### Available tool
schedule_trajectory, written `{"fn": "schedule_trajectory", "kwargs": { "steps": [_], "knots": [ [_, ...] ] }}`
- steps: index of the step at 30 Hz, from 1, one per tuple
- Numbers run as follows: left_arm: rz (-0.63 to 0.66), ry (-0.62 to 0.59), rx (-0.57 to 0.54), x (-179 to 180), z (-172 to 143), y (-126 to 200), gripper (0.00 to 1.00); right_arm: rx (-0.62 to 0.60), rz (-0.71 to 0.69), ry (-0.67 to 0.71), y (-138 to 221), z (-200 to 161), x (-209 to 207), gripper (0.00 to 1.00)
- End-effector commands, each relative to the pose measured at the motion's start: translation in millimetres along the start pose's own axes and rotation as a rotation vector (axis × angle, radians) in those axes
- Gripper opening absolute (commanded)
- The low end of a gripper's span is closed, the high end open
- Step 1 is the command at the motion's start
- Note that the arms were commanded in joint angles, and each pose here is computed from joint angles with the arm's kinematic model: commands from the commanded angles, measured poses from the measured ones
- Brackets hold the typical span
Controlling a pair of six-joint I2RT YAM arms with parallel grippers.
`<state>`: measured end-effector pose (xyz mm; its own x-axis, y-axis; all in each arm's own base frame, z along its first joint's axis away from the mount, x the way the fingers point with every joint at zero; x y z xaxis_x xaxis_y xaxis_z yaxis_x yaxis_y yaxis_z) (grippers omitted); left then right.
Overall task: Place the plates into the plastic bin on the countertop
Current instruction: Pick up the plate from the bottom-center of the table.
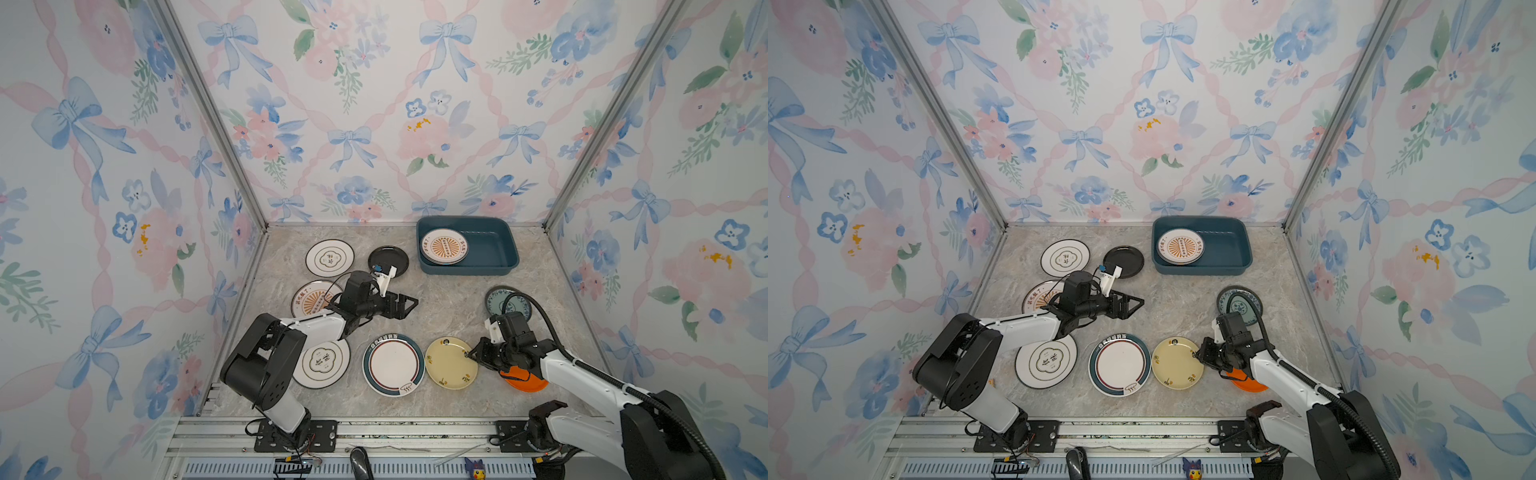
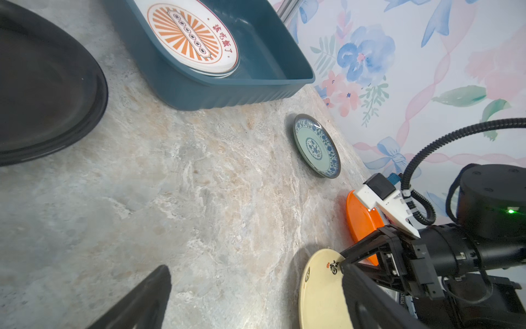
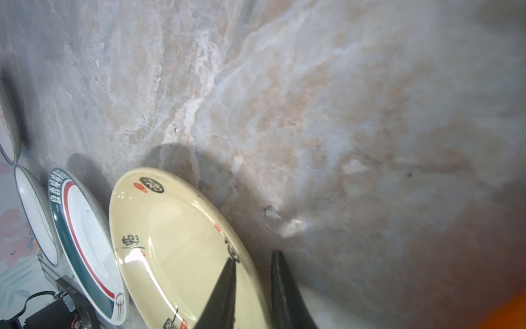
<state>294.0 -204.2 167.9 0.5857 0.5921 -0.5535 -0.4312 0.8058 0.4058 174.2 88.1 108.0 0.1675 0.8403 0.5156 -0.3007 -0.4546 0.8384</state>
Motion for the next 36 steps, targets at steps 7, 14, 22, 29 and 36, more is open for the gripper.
{"fn": "schedule_trajectory", "kwargs": {
  "steps": [7,14,22,29,36],
  "knots": [
    [-0.032,-0.006,0.000,-4,5,-4,0.96,-0.001,-0.011,-0.001,4,3,-12,0.07],
    [-0.063,-0.019,0.026,-7,2,-11,0.95,-0.044,-0.012,0.000,18,14,-13,0.02],
    [-0.112,-0.014,0.061,-10,-4,-28,0.93,-0.129,0.050,0.028,39,45,6,0.00],
    [-0.157,0.001,0.090,-9,-13,-41,0.89,-0.167,0.117,0.042,42,67,24,0.00],
    [-0.211,0.041,0.122,-4,-24,-59,0.84,-0.180,0.149,0.043,41,77,31,0.00]
  ]
}}
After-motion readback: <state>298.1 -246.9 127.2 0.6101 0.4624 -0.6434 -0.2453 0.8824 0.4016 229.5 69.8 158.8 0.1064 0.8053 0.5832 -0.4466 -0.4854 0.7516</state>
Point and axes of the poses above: each gripper's point midway between its finger pads, its own y axis back along the fingers, its own x axis along the line the jaws close on, z = x × y, the point moved 10 cm from there along y, back along the fingers, and after that the axes turned 1 degree about -y, right-handed, at the moved point
